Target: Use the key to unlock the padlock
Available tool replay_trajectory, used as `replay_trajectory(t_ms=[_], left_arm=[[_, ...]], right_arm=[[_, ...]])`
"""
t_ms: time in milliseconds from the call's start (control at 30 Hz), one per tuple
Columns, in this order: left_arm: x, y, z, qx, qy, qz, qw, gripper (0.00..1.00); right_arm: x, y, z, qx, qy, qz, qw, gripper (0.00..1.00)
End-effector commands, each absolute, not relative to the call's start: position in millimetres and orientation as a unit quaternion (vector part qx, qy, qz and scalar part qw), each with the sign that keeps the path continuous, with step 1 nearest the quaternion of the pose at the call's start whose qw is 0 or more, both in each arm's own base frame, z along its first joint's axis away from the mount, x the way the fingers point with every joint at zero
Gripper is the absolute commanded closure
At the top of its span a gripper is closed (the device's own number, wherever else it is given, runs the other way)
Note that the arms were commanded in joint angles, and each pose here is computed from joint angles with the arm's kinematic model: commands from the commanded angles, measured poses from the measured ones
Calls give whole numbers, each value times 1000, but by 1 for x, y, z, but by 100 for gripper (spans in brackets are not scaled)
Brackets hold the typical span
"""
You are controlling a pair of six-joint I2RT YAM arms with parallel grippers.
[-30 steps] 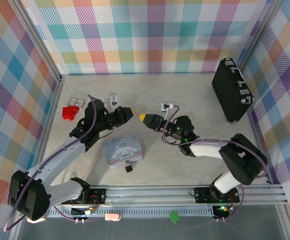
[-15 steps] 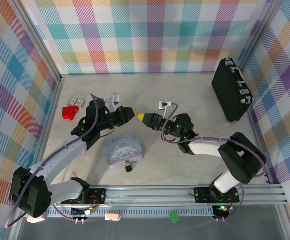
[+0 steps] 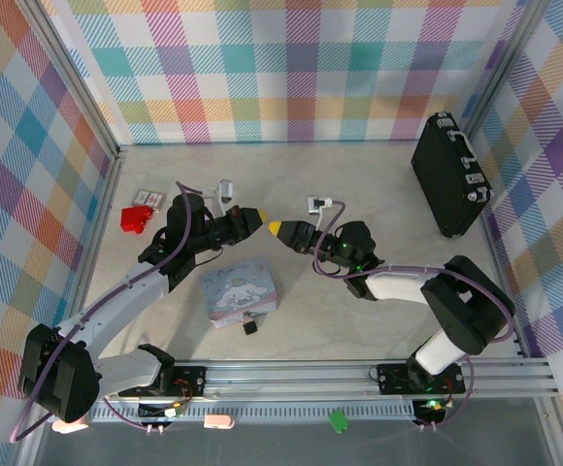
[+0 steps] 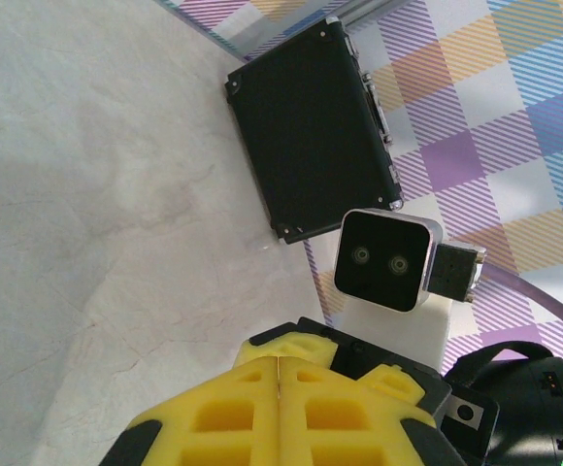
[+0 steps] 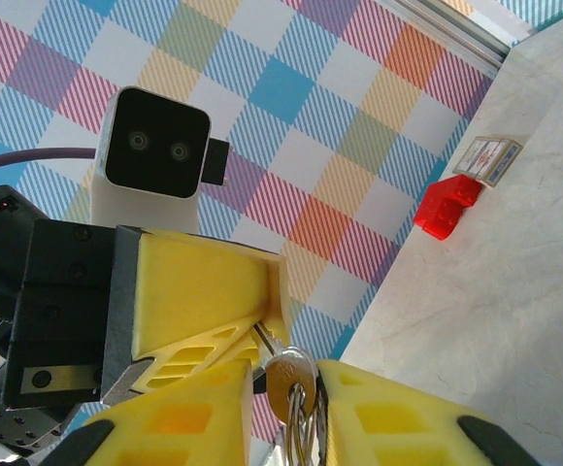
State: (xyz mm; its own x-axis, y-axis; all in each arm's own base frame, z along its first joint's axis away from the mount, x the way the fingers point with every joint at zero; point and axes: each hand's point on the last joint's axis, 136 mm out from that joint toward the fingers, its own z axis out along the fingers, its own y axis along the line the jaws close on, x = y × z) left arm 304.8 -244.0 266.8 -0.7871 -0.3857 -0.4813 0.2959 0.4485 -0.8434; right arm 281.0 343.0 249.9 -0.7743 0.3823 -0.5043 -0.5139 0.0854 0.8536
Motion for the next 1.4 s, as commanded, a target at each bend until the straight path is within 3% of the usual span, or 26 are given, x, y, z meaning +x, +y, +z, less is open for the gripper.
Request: replay_trajectory(t_ms=[0,333,900,1133,1267,1367], left_arm=[[305,-244,279,-18,776,-534,336,100],[305,-243,279,-19,776,-533,337,100],[308,-241,278,-22,780,-524,342,100],[312,-239,272,-29,792,-506,341,88],[316,-223,253,-41,844,-423,329,84],[308,-169,217,-68,922,-235,299,70]], right_arm=[[284,339,264,-49,633,693,343,79],[286,337,269,-42,613,719,324,88],[288,334,260,-35,637,699,323,91],[291,334,255,-29,654,684,321,97],[300,324,235,6,704,636,317,100],[299,307,209,7,790,531,306,100]])
